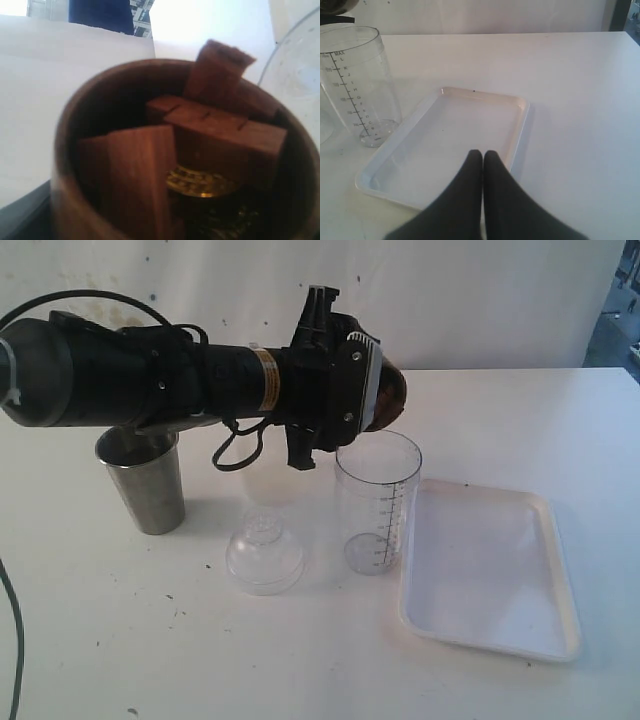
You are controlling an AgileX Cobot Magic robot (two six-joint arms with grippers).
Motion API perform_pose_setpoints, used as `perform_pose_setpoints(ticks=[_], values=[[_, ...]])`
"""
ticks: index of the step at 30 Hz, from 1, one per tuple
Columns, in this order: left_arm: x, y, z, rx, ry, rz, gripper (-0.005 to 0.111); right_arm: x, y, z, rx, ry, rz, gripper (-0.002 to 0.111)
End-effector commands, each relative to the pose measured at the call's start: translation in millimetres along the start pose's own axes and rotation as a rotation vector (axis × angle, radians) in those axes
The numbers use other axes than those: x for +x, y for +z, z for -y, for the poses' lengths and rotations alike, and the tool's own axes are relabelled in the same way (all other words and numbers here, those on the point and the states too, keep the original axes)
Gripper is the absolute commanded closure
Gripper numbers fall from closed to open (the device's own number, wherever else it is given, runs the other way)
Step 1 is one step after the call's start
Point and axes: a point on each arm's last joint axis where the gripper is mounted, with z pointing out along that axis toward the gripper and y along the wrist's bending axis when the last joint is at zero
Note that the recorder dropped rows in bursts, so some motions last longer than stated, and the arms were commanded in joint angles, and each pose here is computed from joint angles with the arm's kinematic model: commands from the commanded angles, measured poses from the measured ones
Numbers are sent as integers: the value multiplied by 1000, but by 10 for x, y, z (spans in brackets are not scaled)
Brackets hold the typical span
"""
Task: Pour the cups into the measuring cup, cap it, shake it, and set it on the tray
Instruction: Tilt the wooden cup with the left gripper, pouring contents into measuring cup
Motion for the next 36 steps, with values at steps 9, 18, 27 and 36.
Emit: perform_pose_setpoints(ticks=[9,18,27,36], values=[[-205,-86,-133,-52,20,72,107,12,2,2,2,5,1,108],[-193,-81,-112,-34,206,38,107,12,2,2,2,5,1,108],[-196,-81,-113,-39,352,38,107,12,2,2,2,5,1,108],[-196,-81,-113,-41,429,37,107,12,2,2,2,5,1,108]])
